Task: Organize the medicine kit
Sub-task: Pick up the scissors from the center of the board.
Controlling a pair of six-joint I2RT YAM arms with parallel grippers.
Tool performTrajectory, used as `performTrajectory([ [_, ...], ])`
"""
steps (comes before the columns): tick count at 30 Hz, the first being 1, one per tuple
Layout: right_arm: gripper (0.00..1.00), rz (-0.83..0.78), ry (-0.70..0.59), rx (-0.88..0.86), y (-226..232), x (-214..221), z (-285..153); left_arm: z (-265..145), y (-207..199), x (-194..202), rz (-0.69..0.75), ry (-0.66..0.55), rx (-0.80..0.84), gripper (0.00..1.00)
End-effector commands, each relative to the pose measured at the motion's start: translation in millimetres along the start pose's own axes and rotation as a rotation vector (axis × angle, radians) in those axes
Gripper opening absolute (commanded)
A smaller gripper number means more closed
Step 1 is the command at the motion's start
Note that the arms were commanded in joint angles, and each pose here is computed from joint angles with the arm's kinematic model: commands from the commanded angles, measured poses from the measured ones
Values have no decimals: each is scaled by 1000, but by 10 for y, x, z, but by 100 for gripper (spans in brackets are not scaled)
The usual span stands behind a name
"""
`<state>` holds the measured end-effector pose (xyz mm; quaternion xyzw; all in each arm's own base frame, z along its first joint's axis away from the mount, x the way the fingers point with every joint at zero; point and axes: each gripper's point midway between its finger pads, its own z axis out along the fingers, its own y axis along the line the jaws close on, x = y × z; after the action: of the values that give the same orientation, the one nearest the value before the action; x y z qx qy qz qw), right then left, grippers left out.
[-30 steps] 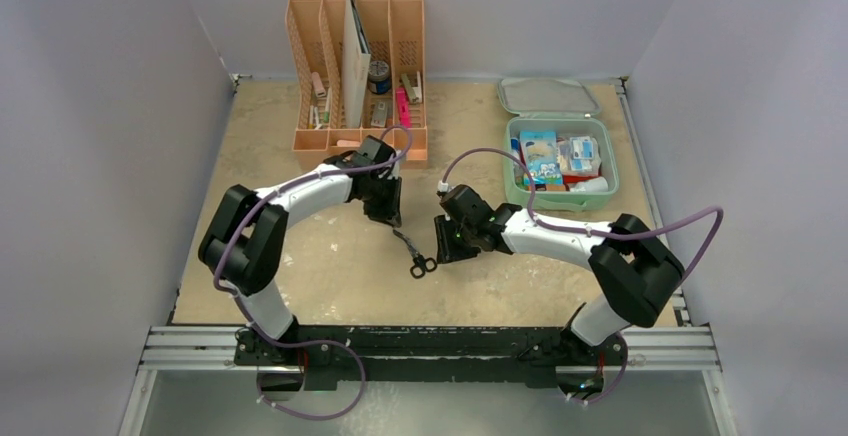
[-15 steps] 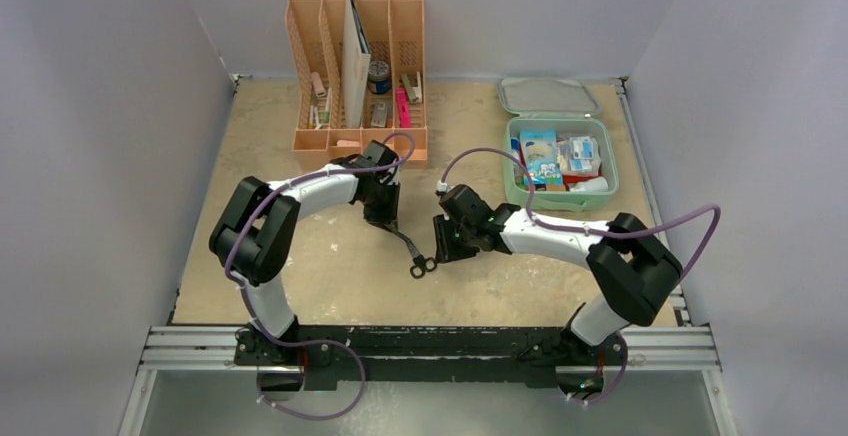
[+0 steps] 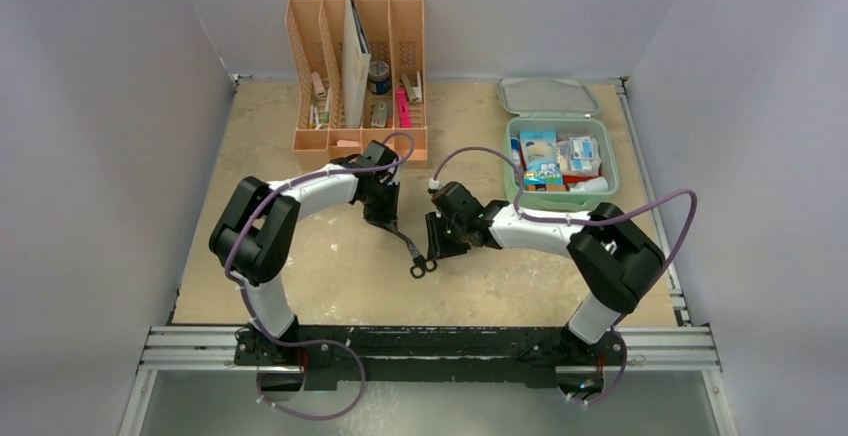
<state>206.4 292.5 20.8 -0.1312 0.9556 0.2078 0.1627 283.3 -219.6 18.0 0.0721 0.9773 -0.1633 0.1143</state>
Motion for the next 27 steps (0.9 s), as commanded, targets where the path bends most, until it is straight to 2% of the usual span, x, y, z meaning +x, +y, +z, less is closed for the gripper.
performTrajectory([
  [1, 36, 6, -8, -30, 96, -74, 16, 75, 98, 116, -6, 27, -43, 4],
  [12, 31, -108, 34, 201, -226, 120, -39, 63, -18, 126, -41, 30, 15, 3],
  [19, 29, -171, 56, 250, -197, 197, 5, 129, 11, 254, -59, 51, 26, 3],
  [21, 24, -193, 62, 276, -202, 218, 37, 138, 10, 277, -63, 51, 34, 3],
  [24, 10, -193, 57, 288, -230, 219, 84, 126, -2, 293, -68, 50, 43, 3],
  [27, 0, -177, 29, 287, -231, 194, 36, 83, -27, 301, -65, 47, 55, 3],
])
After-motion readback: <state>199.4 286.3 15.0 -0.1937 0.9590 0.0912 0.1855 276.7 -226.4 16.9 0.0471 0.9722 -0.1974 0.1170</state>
